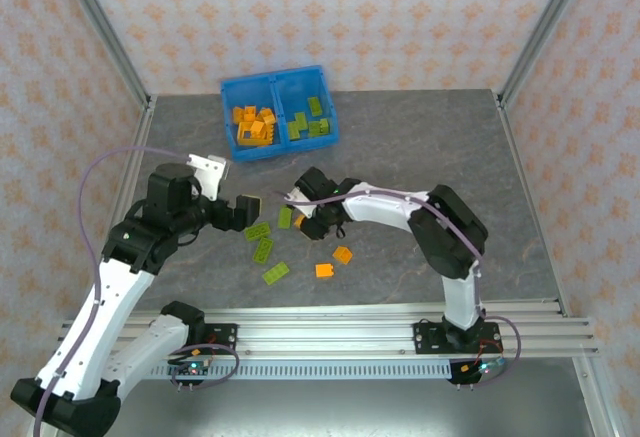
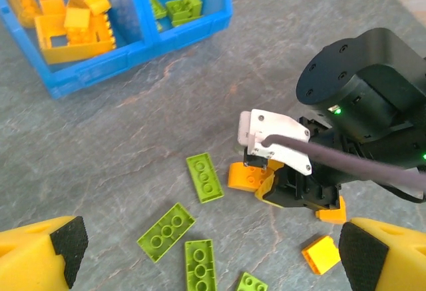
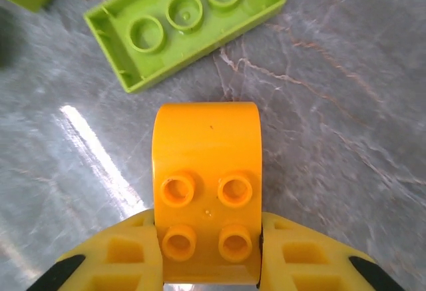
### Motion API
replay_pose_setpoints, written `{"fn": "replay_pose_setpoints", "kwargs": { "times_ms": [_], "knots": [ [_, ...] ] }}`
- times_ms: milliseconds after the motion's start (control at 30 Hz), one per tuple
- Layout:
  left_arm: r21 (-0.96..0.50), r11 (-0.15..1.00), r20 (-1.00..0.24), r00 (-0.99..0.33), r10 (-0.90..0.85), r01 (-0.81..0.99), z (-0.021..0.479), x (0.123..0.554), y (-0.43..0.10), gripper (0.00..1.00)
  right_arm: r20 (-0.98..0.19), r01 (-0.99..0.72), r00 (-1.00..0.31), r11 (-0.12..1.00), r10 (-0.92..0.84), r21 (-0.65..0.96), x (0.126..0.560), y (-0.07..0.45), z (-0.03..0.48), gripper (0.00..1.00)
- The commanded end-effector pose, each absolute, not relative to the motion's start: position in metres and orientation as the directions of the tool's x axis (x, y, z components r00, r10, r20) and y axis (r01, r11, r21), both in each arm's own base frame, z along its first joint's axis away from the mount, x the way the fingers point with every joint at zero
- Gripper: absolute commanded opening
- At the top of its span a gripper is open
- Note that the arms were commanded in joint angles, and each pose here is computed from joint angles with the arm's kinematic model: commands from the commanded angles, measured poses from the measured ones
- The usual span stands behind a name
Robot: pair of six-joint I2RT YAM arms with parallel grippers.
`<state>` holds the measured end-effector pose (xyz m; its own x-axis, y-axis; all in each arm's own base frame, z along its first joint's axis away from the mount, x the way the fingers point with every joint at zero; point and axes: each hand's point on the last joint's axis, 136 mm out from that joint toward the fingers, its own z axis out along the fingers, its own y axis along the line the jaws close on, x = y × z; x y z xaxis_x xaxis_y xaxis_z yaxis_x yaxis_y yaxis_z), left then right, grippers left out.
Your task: Sort the legos into containers by color
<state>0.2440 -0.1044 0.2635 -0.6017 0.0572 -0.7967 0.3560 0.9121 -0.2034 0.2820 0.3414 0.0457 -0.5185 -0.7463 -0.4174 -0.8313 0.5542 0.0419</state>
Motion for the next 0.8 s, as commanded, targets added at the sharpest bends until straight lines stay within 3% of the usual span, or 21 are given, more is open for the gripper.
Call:
{"fn": "replay_pose_setpoints", "kwargs": {
  "times_ms": [0, 167, 300, 500, 767],
  "knots": [
    [-0.207, 0.871, -0.858, -0.510, 0.057, 0.445, 0.284, 0.240, -0.115, 1.00, -0.690, -0.752, -0.523, 0.652, -0.500, 0.098, 0.314, 0.364, 0.150, 0.14],
    [-0.194, 0.863, -0.887, -0.458, 0.048, 0.467, 0.294, 0.234, -0.115, 1.00, -0.830, -0.616, -0.536, 0.744, -0.154, 0.259, 0.355, 0.387, 0.235, 0.16],
    [-0.183, 0.875, -0.898, -0.438, 0.037, 0.449, 0.298, 0.232, -0.110, 1.00, -0.848, -0.512, -0.529, 0.808, -0.030, 0.291, 0.401, 0.406, 0.254, 0.16],
    [-0.165, 0.902, -0.898, -0.439, 0.030, 0.398, 0.298, 0.235, -0.099, 1.00, -0.833, -0.434, -0.549, 0.830, 0.064, 0.350, 0.470, 0.444, 0.240, 0.17],
    [-0.169, 0.907, -0.893, -0.450, 0.025, 0.385, 0.295, 0.236, -0.097, 1.00, -0.833, -0.436, -0.551, 0.831, 0.057, 0.345, 0.527, 0.491, 0.186, 0.19]
  ]
}}
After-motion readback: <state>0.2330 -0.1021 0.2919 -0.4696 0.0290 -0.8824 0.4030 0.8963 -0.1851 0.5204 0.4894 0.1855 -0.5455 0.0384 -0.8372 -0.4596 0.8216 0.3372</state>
